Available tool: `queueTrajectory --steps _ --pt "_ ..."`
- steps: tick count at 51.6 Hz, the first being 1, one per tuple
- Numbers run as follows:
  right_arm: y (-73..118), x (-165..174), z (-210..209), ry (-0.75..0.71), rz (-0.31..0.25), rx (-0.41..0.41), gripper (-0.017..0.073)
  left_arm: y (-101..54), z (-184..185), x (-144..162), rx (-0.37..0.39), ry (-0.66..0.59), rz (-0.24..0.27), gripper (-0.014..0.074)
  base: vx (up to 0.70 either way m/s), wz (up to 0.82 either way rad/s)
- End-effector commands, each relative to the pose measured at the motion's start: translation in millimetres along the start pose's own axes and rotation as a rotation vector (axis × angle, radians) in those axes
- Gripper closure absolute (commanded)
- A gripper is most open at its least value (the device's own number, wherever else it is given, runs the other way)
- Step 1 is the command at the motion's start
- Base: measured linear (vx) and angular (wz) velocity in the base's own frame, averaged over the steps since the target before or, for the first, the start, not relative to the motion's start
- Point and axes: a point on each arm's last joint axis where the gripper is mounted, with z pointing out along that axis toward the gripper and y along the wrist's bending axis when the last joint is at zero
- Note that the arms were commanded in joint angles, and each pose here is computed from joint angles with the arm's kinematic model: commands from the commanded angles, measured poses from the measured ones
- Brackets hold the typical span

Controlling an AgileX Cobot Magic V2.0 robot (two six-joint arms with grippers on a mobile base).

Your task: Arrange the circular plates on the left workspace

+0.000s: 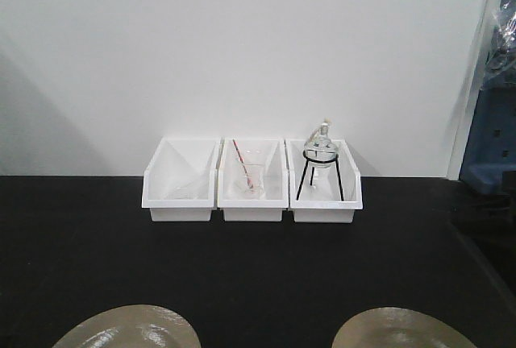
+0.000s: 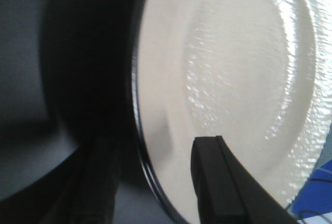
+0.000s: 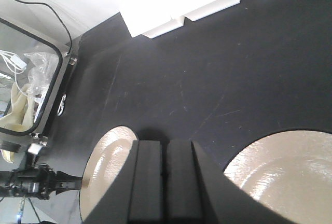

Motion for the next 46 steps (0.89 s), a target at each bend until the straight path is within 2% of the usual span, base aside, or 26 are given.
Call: queueTrajectory --steps 1,4,9,12,18,20,29,38,46 --pt "14.6 -11 -9 -0.076 -0.017 -0.053 0.0564 -9.0 -5 -11 0.072 -0.067 -0.019 0.0153 0.0 0.0" --pt "13.2 -12 -8 -0.074 -0.013 -0.053 0.0564 -8.3 -1 -12 0.109 -0.07 -0.027 0.0162 0.0 0.0" --pt "11.5 -12 -7 -0.071 -0.011 -0.053 0.0564 -10.2 2 -14 0.171 -0.085 -0.05 0.0241 0.0 0.0" --pt "11.2 -12 -7 -0.07 -0.011 -0.052 0.0564 -12.5 2 -15 0.191 -0.089 -0.053 0.0319 0.0 0.0" --pt "11.1 -11 -7 -0.069 -0.012 -0.051 0.0564 -17.5 6 -14 0.202 -0.069 -0.037 0.0559 0.0 0.0" --pt "11.1 -11 -7 -0.069 -0.012 -0.051 0.0564 -19.7 7 -14 0.21 -0.062 -0.032 0.0603 0.0 0.0" --pt "10.9 -11 -7 -0.067 -0.013 -0.049 0.0564 -31.5 10 -18 0.285 -0.084 -0.052 0.06 0.0 0.0" --pt "11.3 -11 -7 -0.061 -0.013 -0.053 0.0564 -45.5 2 -31 0.462 -0.225 -0.098 0.0598 0.0 0.0" --pt "11.7 -10 -7 -0.056 -0.014 -0.057 0.0564 -51.0 -3 -42 0.544 -0.333 -0.166 0.0597 0.0 0.0"
